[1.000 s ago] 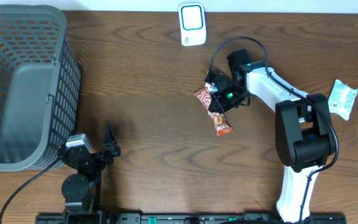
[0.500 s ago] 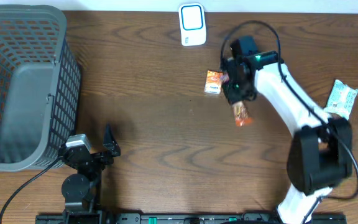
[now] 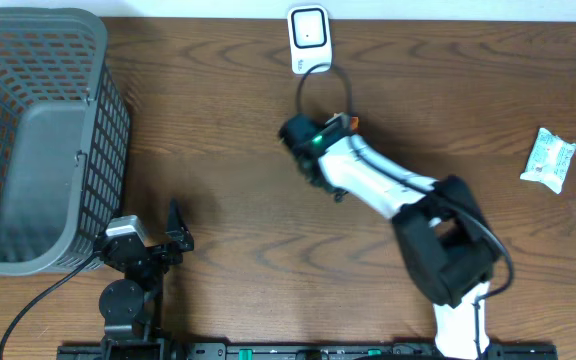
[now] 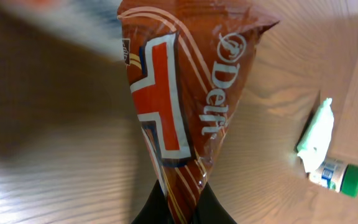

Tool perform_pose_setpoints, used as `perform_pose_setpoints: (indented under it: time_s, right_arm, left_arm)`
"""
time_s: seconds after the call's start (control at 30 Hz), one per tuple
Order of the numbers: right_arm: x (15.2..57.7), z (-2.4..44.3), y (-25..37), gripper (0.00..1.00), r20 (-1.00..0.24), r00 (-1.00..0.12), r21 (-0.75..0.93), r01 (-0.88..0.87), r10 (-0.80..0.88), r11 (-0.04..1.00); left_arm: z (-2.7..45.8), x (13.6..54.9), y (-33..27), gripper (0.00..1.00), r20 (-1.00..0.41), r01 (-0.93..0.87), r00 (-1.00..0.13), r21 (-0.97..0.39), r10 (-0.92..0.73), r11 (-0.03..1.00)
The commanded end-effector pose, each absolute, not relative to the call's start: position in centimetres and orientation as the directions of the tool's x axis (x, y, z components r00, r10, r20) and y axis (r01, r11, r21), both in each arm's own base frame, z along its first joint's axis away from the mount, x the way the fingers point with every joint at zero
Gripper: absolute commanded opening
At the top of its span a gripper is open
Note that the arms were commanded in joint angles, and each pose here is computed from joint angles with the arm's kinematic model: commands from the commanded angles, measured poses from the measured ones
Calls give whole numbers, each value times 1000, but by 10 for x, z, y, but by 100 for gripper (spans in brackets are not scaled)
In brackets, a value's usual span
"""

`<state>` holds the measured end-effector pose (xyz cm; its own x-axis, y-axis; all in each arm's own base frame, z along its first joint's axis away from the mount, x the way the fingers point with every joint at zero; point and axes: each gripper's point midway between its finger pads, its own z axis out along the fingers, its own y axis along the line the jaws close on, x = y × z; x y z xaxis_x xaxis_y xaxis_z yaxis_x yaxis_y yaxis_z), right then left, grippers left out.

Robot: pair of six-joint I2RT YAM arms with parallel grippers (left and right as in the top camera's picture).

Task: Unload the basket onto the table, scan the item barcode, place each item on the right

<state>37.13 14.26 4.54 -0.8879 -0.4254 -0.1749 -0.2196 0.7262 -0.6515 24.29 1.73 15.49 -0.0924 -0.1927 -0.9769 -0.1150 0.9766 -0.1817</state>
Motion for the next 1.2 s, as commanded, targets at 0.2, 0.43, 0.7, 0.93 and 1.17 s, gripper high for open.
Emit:
perform_pose_setpoints:
  time_s: [0.2, 0.43, 0.7, 0.93, 1.17]
  right_arm:
    - [338, 25, 198, 25, -131, -808, -705, -331, -574, 627]
    - [286, 6, 260, 46, -105, -749, -562, -498, -654, 661]
    - [284, 39, 279, 44, -179, -777, -499, -457, -603, 736]
    - [300, 70, 280, 50, -228, -849, -285, -411, -478, 866]
    - [311, 87, 272, 10, -136, -927, 155, -368, -350, 917]
  left_arm:
    - [137, 243, 18, 98, -974, -124, -134, -164, -180, 979]
    - [137, 243, 18, 98, -974, -124, -134, -164, -180, 979]
    - [137, 243, 18, 98, -974, -124, -134, -164, -180, 979]
    - [137, 243, 18, 98, -974, -124, -134, -164, -180, 979]
    - [137, 243, 18, 98, -974, -124, -134, -164, -180, 979]
